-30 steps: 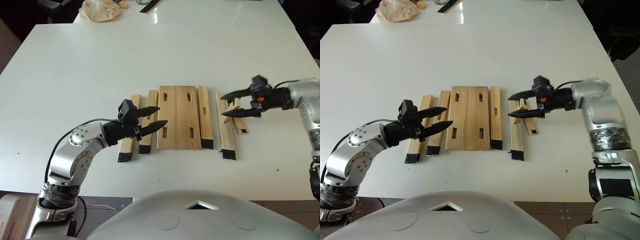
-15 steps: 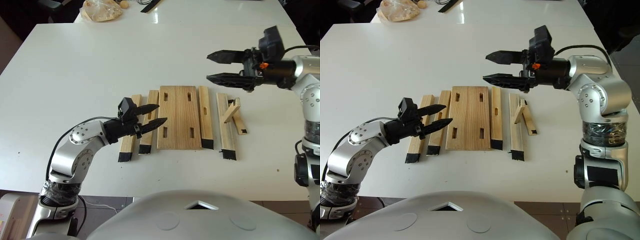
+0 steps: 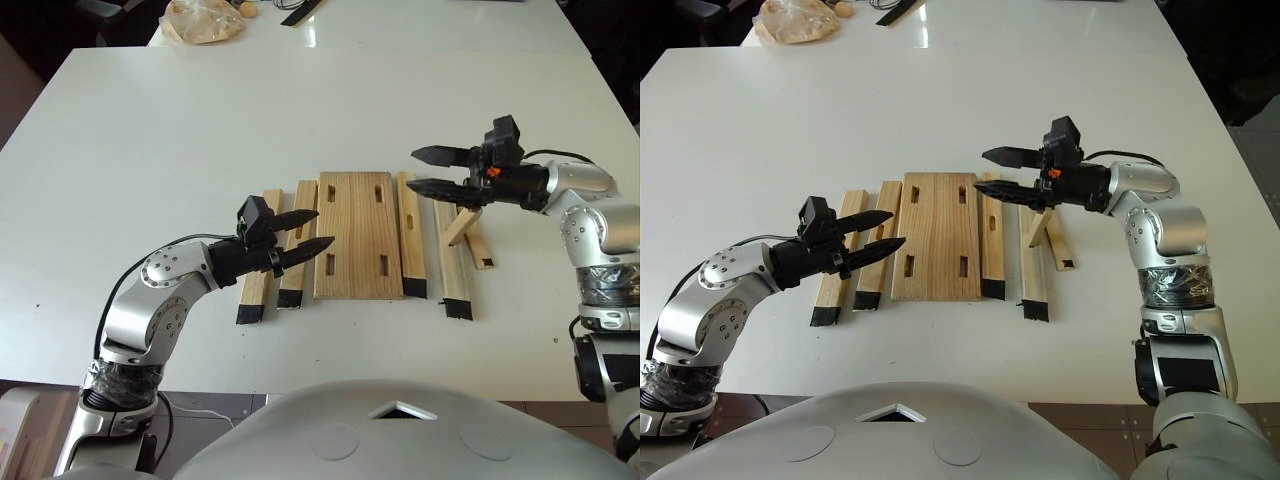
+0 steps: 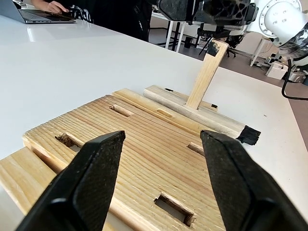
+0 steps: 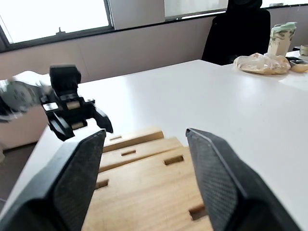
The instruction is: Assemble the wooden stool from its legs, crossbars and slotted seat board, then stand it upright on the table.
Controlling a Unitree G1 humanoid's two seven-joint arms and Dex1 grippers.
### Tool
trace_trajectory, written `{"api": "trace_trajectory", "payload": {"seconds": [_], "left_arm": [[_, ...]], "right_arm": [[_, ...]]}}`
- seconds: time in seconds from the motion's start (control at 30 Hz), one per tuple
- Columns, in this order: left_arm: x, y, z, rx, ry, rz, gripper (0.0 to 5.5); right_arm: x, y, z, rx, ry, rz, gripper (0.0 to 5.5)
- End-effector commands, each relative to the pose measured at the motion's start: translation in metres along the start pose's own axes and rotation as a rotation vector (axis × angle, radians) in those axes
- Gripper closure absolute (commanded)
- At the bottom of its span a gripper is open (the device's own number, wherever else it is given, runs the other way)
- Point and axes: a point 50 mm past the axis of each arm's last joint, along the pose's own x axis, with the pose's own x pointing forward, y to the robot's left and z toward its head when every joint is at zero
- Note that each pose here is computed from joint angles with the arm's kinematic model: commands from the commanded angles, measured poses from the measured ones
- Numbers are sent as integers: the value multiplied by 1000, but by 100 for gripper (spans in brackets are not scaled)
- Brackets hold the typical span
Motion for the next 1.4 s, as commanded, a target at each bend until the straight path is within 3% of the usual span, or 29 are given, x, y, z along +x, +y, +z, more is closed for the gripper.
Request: {"api": "trace_trajectory", "payload": {"seconds": [0.03,0.27,0.43,0.7,0.83,0.97,1.07,1.2,1.4], "left_arm": [[-1,-2,-3,-2,6,18,258],[-1,-2,-8,-3,22,33,258],[0,-2,-10,-1,29,36,258],[2,-6,-16,-4,38,47,258],[1,-8,-18,-7,33,59,258],[-2,-13,-22,-18,27,84,258],[-5,-15,-24,-26,24,106,258],[-4,-16,-26,-30,24,121,258],[-7,-13,-25,-24,28,134,258]], "right_arm": [[-10,38,8,2,109,155,243],[-53,58,-76,71,488,61,243],[-74,59,-107,49,640,56,243],[-95,40,-100,-108,750,1,243],[-89,40,-74,-92,604,-44,243],[-94,45,-54,-69,548,-133,185],[-99,43,-60,-54,585,-241,150],[-101,49,-80,-31,658,-285,150],[-96,54,-89,8,626,-462,150]]}}
